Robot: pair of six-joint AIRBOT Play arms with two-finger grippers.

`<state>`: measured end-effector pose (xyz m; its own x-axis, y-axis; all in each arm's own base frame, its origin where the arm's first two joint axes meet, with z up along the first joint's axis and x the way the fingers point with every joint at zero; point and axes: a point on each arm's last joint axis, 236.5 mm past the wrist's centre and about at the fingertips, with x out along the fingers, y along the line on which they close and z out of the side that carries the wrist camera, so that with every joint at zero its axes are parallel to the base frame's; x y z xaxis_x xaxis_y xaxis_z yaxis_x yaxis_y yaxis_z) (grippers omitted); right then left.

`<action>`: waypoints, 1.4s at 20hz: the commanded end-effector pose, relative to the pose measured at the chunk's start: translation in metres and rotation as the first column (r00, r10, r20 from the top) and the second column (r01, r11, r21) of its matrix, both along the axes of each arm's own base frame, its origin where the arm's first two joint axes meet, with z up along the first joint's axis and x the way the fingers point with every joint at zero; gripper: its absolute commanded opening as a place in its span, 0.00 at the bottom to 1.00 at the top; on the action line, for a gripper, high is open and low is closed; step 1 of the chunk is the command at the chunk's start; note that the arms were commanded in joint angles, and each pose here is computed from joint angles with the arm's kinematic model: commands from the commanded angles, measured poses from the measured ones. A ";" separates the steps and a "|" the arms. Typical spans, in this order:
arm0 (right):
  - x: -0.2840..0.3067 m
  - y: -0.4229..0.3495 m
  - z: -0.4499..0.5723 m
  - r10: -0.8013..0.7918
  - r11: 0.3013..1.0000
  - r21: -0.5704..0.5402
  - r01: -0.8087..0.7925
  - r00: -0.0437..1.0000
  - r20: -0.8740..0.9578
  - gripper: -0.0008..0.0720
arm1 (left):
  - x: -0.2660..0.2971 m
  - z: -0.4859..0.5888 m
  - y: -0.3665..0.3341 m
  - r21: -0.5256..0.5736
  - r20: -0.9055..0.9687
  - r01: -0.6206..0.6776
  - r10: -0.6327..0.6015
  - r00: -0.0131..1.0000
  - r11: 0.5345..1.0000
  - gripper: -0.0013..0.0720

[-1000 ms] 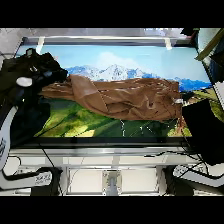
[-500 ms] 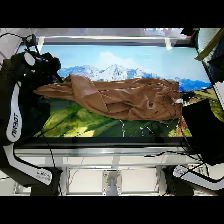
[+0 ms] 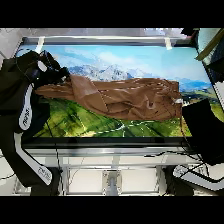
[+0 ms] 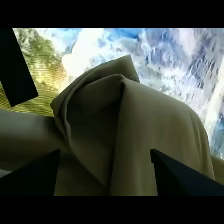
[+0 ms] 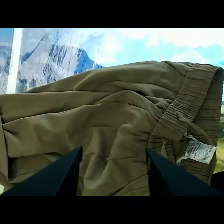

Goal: Fold the clothes and pants, and hang the long-sleeved shirts on hangers.

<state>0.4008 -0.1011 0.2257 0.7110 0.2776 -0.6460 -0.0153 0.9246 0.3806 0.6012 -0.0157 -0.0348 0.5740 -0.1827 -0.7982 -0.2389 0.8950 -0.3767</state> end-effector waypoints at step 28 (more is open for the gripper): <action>-0.042 -0.055 -0.028 -0.113 0.968 -0.242 0.071 0.980 -0.163 0.61 | -0.015 0.164 0.031 -0.032 0.278 0.013 -0.004 0.961 0.999 0.03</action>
